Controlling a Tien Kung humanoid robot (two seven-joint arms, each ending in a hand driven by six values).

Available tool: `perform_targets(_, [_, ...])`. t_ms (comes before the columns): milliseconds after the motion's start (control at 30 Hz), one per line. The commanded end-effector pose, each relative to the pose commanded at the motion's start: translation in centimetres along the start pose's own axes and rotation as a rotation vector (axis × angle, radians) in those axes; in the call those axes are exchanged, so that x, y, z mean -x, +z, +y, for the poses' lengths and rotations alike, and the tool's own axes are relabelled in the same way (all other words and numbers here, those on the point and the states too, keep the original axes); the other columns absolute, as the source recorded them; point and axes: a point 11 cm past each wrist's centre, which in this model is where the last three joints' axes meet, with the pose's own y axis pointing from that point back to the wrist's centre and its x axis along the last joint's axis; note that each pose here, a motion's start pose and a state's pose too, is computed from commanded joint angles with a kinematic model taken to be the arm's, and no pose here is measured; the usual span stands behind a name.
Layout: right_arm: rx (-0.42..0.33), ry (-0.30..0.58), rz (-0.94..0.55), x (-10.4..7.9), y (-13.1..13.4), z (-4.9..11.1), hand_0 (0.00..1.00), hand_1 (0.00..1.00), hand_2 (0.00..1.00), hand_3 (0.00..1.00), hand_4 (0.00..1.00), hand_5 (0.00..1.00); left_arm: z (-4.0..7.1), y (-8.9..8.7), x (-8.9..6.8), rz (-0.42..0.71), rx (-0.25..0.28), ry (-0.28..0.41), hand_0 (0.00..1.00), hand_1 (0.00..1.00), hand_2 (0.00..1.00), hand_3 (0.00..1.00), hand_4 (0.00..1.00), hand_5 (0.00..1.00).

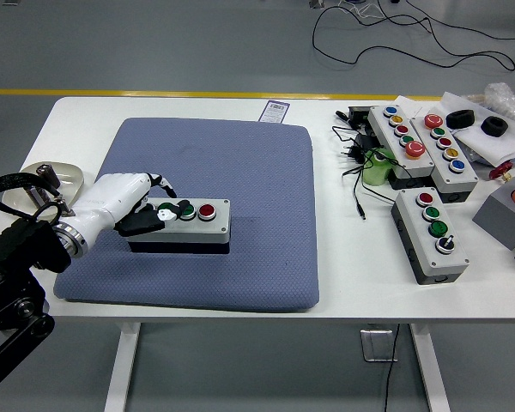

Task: Pick up the button,place it on the desk,press the button,press the button

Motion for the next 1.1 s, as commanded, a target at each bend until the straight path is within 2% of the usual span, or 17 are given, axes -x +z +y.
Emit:
perform_targets(367, [-0.001,0.0,0.001,0.0,0.0,0.0,0.657,0.666,0.685,0.59,0.422,0.263,-0.3,1.1,1.6,-0.019,0.032,-0.042,0.002,0.002,0.002,0.687,0.641,0.998])
perform_targets(600, [0.0,-0.001,0.0,0.0,0.0,0.0,0.657,0.666,0.685,0.59,0.422,0.263,-0.7,0.1,3.2,-0.05,-0.002,-0.082,0.002,0.002,0.002,0.687,0.637,0.998])
perform_targets(867, [0.0,-0.001,0.001,0.0,0.0,0.0,0.656,0.666,0.685,0.59,0.422,0.263,-0.7,0.2,3.6,-0.063,-0.003,-0.117,0.002,0.002,0.002,0.687,0.639,0.998])
perform_targets(967, [-0.001,-0.001,0.0,0.0,0.0,0.0,0.656,0.666,0.685,0.59,0.422,0.263,-0.7,0.3,3.3,-0.056,0.002,-0.096,0.002,0.002,0.002,0.687,0.639,0.998])
perform_targets(1100, [-0.001,-0.001,-0.001,0.0,0.0,0.0,0.657,0.666,0.685,0.59,0.422,0.263,-0.8,1.1,2.2,-0.016,0.036,-0.005,0.002,0.002,0.002,0.692,0.637,0.998])
